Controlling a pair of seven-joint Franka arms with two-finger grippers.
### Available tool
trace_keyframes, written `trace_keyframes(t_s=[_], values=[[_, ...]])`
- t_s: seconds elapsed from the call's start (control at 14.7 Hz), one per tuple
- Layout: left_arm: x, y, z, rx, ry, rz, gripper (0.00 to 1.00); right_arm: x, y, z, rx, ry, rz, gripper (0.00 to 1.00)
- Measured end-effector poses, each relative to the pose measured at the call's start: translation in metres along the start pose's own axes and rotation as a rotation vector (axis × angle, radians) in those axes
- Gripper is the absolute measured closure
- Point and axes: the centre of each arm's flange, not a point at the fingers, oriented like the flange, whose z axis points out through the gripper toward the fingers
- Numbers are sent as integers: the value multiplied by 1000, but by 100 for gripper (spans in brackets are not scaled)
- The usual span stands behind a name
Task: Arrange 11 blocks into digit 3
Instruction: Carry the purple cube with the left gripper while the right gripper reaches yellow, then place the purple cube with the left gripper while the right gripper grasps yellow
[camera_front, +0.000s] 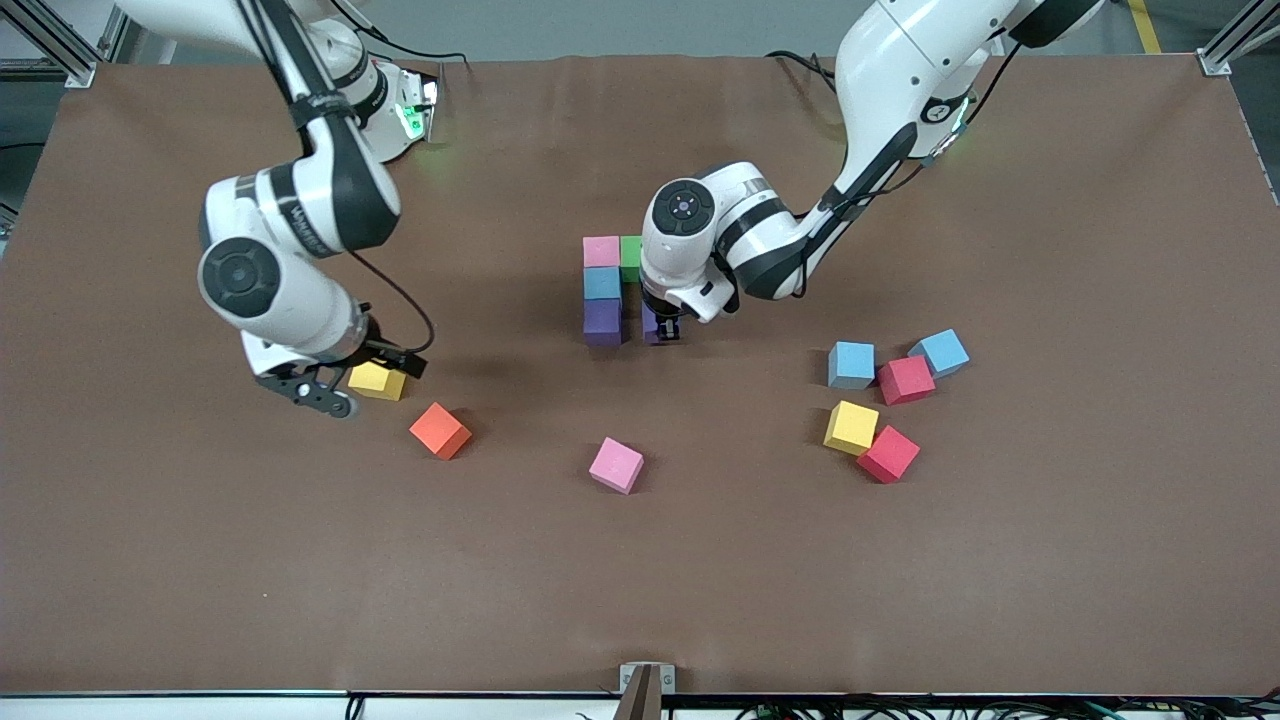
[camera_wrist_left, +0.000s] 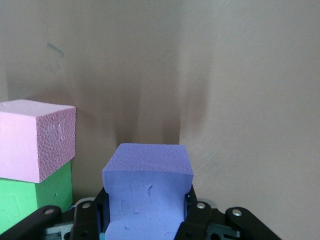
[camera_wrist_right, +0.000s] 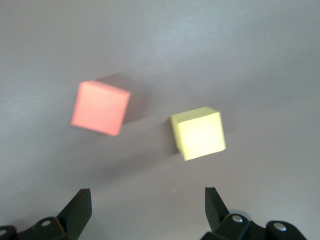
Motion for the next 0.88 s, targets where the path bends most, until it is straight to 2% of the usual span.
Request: trace_keyframes(t_s=[0.27,0.48,0.88], values=[[-8,-14,17,20,3,3,44,3,29,65,40,54,-54,0],[-12,-16,23,13,9,8,44,-1,49,101,50,73,-118,0],[-22,-8,24,5,-8,3,44,-2,81,133,64,103,-166,0]])
